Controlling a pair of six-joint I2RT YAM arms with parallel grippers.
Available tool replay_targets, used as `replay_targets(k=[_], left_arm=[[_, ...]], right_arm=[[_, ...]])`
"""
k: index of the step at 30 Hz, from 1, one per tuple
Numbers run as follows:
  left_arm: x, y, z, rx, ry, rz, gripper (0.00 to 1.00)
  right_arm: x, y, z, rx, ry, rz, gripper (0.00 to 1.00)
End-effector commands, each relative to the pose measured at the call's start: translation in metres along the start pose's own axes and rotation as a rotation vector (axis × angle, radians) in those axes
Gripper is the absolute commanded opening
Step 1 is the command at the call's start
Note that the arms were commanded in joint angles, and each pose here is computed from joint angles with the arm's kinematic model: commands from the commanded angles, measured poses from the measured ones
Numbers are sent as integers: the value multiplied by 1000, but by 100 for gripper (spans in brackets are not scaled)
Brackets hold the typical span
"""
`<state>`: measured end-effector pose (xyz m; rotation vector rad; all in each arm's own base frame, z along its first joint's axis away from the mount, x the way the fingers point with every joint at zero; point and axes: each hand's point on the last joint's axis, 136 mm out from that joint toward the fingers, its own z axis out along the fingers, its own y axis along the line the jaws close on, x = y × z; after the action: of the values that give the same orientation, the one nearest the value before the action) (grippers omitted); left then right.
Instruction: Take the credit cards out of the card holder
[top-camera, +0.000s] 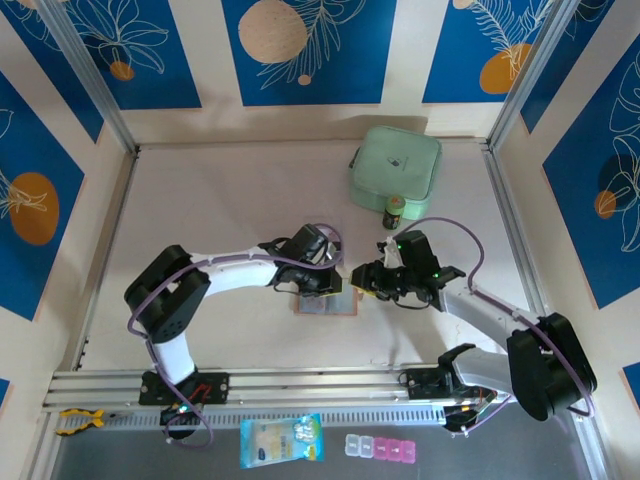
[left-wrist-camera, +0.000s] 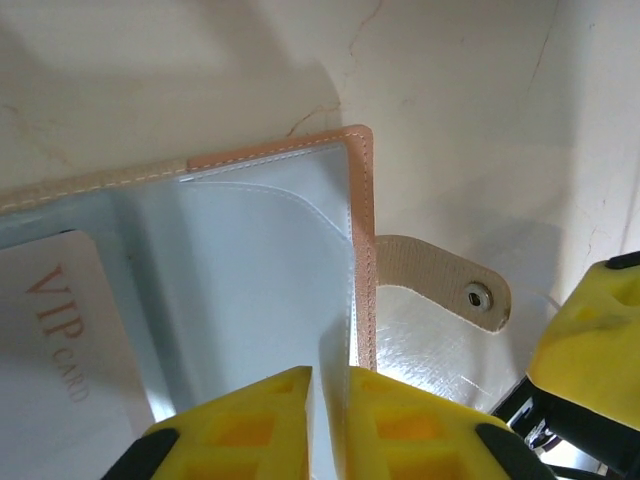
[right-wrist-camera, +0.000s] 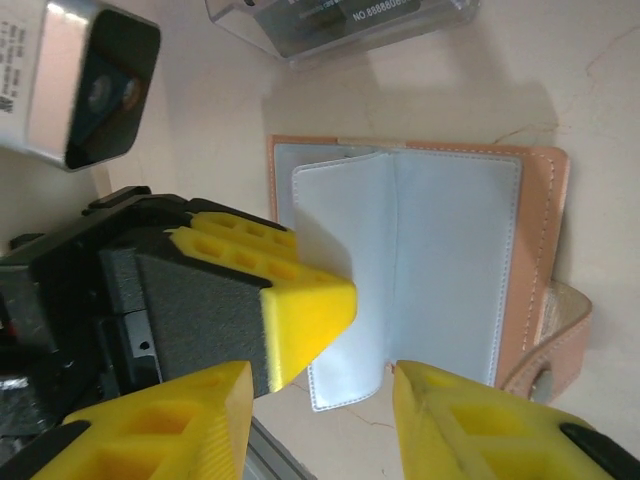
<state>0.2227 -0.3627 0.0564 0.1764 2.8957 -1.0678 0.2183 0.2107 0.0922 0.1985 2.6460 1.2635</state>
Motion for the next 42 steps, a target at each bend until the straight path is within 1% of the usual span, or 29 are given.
replay_targets(k=[1, 6, 9, 13, 18, 24, 35, 42], left_arm=[[0, -11, 5, 28, 21, 14, 21], [-4, -18, 5, 43, 10, 31, 32], [-7, -23, 3, 58, -1, 43, 36], [-11, -30, -2, 91, -37, 71, 37], [-15, -36, -9, 112, -69, 92, 37], [-15, -26, -13, 101, -79, 83, 35], [-12, 11, -35, 61, -125, 32, 31], [-4, 46, -47, 2, -142, -13, 28]], right_arm=[[7, -7, -3, 12, 14, 8, 42], [7, -8, -6, 11, 6, 9, 42], [6, -8, -8, 15, 1, 9, 42], [7, -9, -8, 17, 4, 13, 43], [7, -8, -8, 17, 4, 15, 43], [5, -7, -7, 16, 5, 20, 43], [7, 4, 14, 31, 73, 9, 42], [10, 15, 37, 63, 135, -19, 41]])
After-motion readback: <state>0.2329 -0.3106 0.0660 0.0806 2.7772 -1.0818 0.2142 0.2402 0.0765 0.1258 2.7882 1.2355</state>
